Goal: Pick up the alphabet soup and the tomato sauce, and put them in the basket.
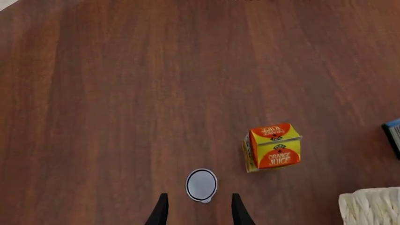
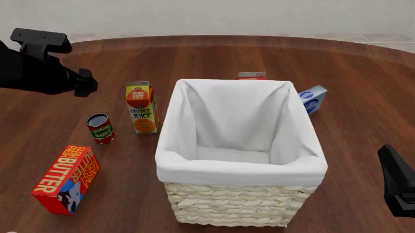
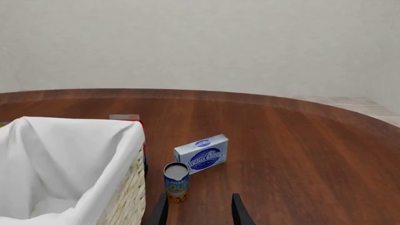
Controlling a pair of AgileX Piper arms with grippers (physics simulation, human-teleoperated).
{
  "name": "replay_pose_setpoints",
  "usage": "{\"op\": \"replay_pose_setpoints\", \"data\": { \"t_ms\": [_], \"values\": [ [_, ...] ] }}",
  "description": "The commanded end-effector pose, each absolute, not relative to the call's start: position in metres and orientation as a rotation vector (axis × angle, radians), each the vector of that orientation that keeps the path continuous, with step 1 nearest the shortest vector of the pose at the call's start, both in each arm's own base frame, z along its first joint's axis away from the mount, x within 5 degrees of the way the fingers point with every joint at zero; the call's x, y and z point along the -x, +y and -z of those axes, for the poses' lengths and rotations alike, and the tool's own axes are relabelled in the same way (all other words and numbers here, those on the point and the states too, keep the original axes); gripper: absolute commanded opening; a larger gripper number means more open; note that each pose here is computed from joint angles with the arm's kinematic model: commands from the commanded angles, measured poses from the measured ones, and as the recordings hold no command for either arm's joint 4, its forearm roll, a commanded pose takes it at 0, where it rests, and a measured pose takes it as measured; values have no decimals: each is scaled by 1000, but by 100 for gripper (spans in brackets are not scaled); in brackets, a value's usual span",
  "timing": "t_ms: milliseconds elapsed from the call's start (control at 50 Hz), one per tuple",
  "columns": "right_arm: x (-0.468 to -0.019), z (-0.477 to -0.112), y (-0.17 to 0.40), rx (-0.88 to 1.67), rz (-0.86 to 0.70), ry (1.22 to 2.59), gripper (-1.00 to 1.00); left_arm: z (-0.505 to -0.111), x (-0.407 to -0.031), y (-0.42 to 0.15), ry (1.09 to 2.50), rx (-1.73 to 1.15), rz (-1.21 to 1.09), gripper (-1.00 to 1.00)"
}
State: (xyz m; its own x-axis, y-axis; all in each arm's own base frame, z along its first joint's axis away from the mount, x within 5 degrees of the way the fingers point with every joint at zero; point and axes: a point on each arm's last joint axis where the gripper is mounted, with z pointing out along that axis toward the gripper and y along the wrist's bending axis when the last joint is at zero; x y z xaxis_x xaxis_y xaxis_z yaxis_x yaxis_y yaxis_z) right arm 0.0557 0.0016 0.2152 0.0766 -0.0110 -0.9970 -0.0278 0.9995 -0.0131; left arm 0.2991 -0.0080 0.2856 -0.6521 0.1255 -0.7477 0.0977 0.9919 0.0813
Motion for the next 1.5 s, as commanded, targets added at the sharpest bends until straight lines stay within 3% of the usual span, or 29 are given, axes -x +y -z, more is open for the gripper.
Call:
{"op": "replay_pose_setpoints", "data": {
  "t_ms": [20, 1500],
  "values": [
    [-56, -216, 2, 32, -13, 1493, 100, -274, -303, -8, 2283, -125, -28, 100],
    [-56, -216, 1, 28, -13, 1493, 100, -210, -317, 0, 2363, -35, -16, 100]
  ]
}}
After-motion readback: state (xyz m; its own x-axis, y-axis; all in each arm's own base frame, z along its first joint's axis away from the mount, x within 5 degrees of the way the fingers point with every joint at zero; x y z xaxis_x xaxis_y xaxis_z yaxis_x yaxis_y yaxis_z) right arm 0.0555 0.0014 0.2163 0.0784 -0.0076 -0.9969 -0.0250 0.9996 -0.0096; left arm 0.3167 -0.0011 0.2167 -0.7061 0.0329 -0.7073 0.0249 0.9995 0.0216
